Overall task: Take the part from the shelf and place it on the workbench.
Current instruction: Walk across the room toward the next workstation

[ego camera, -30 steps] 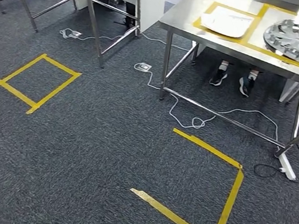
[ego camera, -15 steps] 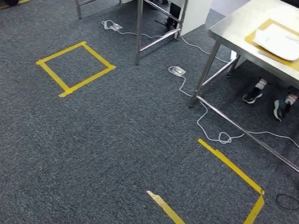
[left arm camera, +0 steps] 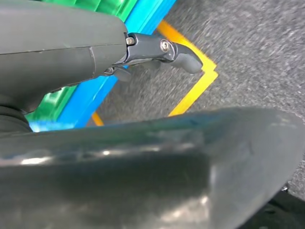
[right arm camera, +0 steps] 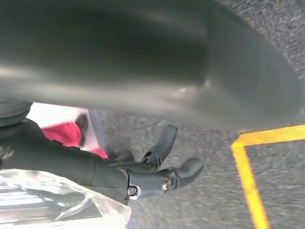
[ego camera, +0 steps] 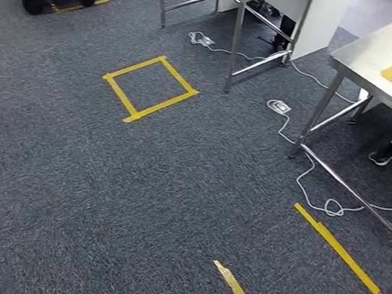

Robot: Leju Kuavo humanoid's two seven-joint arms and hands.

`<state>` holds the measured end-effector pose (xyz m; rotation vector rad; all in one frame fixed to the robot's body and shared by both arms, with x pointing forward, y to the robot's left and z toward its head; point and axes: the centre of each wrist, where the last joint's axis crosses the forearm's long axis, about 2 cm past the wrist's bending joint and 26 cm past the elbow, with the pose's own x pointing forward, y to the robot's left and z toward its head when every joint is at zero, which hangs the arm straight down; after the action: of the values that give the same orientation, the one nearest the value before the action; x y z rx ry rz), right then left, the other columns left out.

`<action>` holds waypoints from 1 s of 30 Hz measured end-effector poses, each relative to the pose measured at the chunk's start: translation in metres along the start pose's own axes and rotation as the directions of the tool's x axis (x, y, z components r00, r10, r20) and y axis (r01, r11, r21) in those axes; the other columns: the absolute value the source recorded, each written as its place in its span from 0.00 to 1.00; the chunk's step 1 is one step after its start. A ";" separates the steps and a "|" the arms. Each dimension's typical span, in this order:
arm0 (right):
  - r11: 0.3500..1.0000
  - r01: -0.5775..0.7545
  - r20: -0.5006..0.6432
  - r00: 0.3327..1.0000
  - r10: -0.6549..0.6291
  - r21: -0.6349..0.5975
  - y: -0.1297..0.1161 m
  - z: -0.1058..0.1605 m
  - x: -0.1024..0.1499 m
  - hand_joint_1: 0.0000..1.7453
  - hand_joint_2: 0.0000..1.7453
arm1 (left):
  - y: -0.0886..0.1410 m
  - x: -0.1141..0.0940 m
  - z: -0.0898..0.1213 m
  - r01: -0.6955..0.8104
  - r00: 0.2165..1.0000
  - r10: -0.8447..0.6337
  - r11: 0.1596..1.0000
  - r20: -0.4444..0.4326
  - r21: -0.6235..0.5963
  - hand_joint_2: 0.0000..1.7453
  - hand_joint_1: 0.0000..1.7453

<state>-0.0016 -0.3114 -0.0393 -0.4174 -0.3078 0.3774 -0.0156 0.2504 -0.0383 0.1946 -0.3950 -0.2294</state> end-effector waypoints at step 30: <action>0.999 -0.036 -0.005 0.999 0.036 -0.007 -0.018 -0.008 -0.021 0.00 0.00 | -0.006 0.001 -0.010 0.043 0.999 -0.043 0.999 0.013 -0.027 0.00 0.00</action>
<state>-0.0122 -0.3382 -0.0422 -0.4312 -0.2975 0.4101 -0.0115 0.2459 -0.0485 0.1746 -0.4001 -0.2781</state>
